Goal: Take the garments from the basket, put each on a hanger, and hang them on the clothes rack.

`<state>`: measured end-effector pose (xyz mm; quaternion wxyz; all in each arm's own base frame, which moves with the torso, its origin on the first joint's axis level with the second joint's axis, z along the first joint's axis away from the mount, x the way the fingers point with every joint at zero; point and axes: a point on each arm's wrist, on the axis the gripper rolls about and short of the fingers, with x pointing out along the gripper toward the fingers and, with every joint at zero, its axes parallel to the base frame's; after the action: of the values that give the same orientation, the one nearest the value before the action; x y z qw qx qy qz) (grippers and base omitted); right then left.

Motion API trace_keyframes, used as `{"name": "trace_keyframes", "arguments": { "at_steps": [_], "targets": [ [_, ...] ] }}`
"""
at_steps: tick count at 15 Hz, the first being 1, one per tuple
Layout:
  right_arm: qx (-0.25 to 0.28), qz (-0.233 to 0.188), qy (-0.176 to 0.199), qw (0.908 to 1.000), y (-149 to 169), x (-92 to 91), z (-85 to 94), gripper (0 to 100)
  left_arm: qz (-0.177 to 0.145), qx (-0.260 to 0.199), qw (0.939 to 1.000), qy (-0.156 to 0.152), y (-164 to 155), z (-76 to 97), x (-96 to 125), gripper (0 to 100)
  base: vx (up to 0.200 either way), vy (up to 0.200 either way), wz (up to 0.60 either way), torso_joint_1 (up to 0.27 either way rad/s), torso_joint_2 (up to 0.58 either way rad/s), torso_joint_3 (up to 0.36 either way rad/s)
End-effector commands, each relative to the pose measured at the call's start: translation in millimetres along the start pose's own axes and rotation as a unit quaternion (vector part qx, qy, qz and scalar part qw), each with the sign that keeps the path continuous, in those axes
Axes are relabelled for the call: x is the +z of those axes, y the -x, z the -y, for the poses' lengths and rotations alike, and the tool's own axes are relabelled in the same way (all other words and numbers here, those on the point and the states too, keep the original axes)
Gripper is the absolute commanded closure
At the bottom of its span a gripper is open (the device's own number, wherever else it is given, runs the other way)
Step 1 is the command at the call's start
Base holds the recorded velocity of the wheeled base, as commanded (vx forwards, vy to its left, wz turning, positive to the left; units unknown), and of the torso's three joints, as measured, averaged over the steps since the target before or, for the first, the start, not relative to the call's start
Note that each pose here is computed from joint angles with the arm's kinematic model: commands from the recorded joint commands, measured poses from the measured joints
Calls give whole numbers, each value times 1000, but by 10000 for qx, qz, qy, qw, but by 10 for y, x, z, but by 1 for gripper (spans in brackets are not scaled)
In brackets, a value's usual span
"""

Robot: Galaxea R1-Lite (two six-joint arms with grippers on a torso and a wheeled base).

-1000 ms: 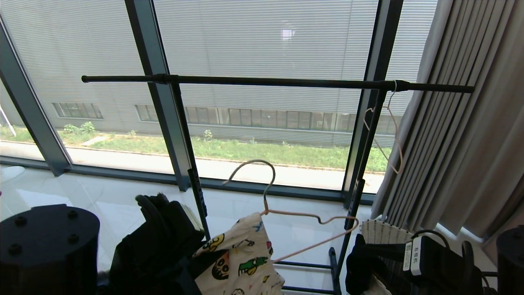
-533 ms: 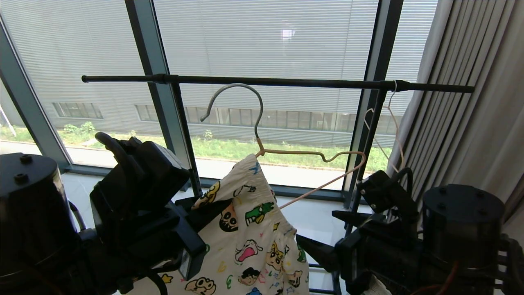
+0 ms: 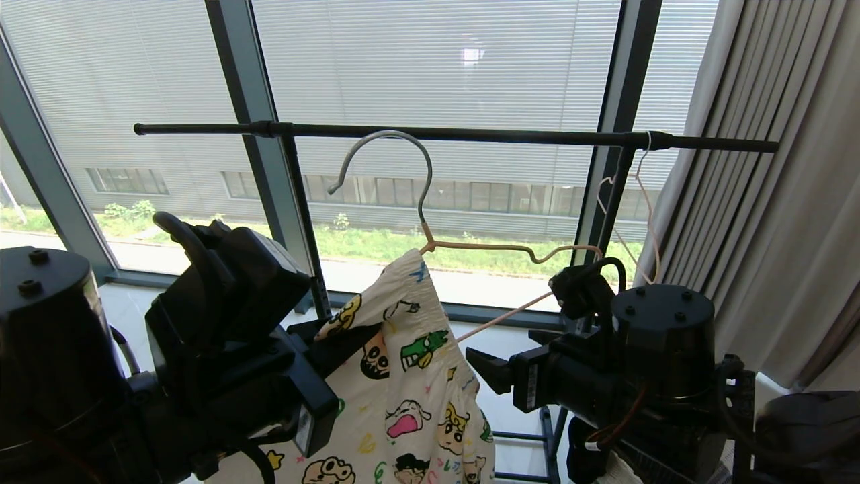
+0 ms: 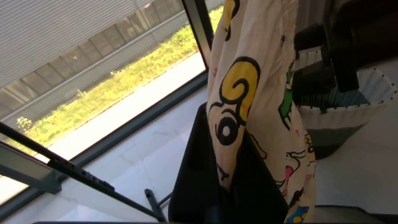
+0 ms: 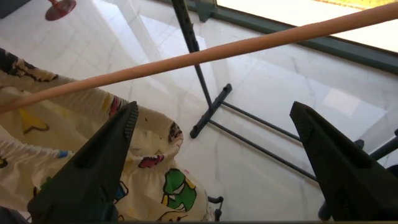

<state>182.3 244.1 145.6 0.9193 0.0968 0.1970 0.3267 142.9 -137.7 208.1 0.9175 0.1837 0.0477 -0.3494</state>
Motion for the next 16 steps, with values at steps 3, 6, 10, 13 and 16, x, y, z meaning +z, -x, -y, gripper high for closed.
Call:
{"name": "trace_keyframes", "arguments": {
  "at_steps": [3,6,10,13,16],
  "targets": [
    [28,-95,61,9999,26,-58,-18,0,7,10,10000,7,-1,-4,4,100,0,0,0,0,0,0],
    [249,-356,219,9988,181,-224,-117,0,0,8,10000,6,-9,-3,4,100,0,0,0,0,0,0],
    [364,-549,340,9972,229,-330,-174,0,152,-40,9999,-8,-10,7,87,100,0,0,0,0,0,0],
    [292,-696,375,9964,167,-410,-159,0,340,-100,9994,-24,41,30,162,100,0,0,0,0,0,0],
    [251,-791,402,9957,129,-460,-150,0,497,-138,9987,-33,78,39,233,100,0,0,0,0,0,0]
  ]
}}
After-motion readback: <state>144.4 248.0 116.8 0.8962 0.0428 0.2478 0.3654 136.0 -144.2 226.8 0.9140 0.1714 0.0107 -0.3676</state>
